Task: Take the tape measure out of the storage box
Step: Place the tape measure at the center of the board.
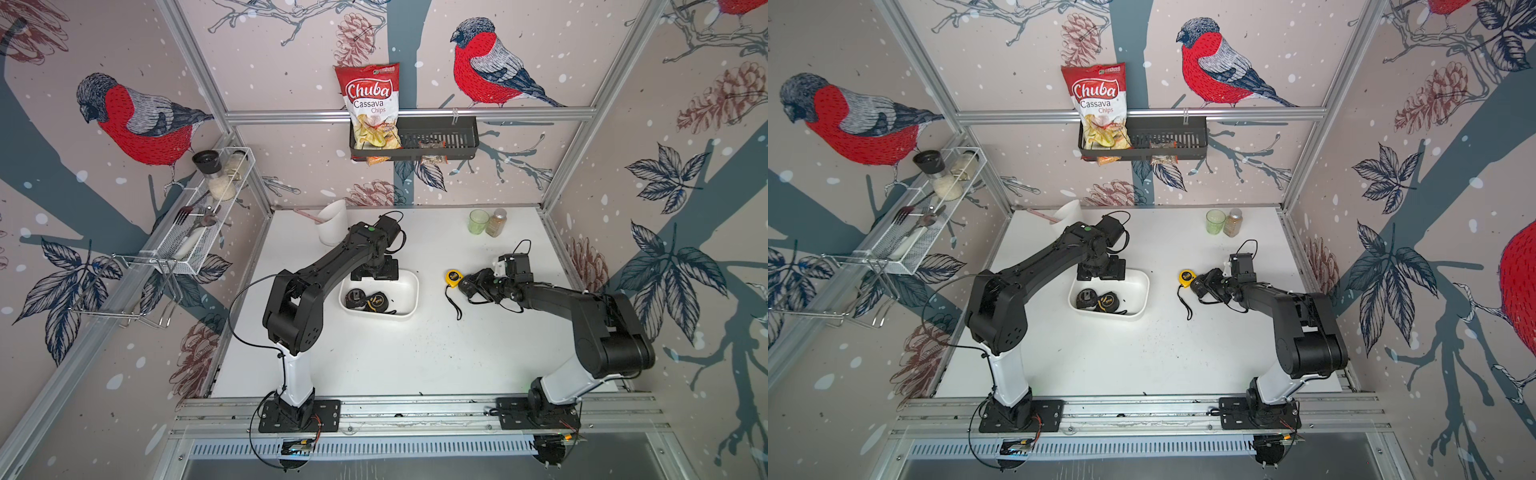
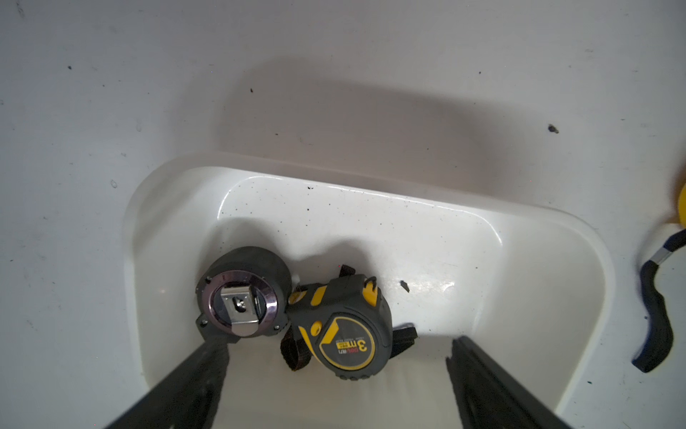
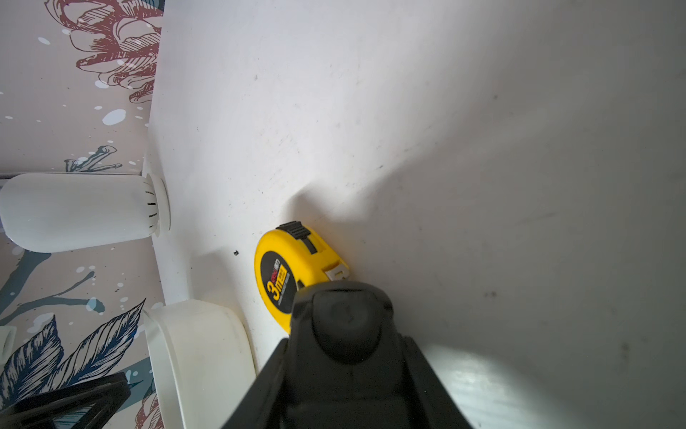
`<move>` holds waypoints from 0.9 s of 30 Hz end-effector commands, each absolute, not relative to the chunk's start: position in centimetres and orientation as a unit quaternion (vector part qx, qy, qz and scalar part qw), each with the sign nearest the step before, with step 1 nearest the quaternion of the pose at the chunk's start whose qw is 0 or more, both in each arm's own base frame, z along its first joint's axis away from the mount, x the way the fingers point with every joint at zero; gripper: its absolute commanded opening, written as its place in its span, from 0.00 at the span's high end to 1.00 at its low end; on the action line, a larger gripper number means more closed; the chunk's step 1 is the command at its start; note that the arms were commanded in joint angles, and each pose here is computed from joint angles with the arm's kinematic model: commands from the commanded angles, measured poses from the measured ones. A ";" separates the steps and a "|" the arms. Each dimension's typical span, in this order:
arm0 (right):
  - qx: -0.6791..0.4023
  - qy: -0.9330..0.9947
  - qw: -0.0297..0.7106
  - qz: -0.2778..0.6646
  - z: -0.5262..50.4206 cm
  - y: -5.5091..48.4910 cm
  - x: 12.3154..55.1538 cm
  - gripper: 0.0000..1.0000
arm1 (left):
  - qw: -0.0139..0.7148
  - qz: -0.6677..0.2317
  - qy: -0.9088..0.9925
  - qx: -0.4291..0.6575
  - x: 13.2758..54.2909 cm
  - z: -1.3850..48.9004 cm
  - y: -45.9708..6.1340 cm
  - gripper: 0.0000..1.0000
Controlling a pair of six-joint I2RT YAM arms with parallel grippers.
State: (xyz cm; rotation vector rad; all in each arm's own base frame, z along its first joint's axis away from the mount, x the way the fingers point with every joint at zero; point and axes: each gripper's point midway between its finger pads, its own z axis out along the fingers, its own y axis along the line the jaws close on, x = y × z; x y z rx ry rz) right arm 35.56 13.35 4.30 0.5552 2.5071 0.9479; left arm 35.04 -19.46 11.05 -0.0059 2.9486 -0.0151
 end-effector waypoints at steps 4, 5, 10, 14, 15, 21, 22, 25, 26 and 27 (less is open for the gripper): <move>0.212 0.931 0.154 0.254 1.3 11.6 33.1 0.84 | 0.092 0.027 0.995 0.017 34.9 10.6 -18.6 0.04; 0.212 0.932 0.152 0.251 1.2 11.6 33.1 0.82 | 0.093 0.032 0.995 0.018 35.0 10.6 -18.4 0.04; 0.219 0.936 0.150 0.230 1.1 11.0 32.6 0.60 | 0.093 0.038 0.995 0.022 35.1 10.7 -18.3 0.04; 0.222 0.937 0.152 0.221 1.3 10.6 32.2 0.46 | 0.091 0.037 0.995 0.022 35.1 10.6 -18.4 0.03; 0.223 0.937 0.153 0.219 1.4 10.5 32.1 0.43 | 0.091 0.036 0.995 0.023 35.0 10.6 -18.4 0.03; 0.228 0.937 0.154 0.217 1.4 10.2 31.7 0.30 | 0.088 0.036 0.995 0.026 34.8 10.5 -18.5 0.03; 0.227 0.936 0.155 0.218 1.5 10.3 31.8 0.29 | 0.088 0.036 0.995 0.027 34.8 10.5 -18.5 0.03; 0.228 0.936 0.156 0.217 1.5 10.3 31.8 0.26 | 0.087 0.036 0.995 0.028 34.7 10.5 -18.5 0.03; 0.228 0.936 0.155 0.217 1.5 10.3 31.8 0.25 | 0.087 0.036 0.995 0.029 34.8 10.5 -18.6 0.04; 0.228 0.936 0.157 0.215 1.6 10.2 31.8 0.24 | 0.086 0.036 0.995 0.029 34.7 10.5 -18.5 0.03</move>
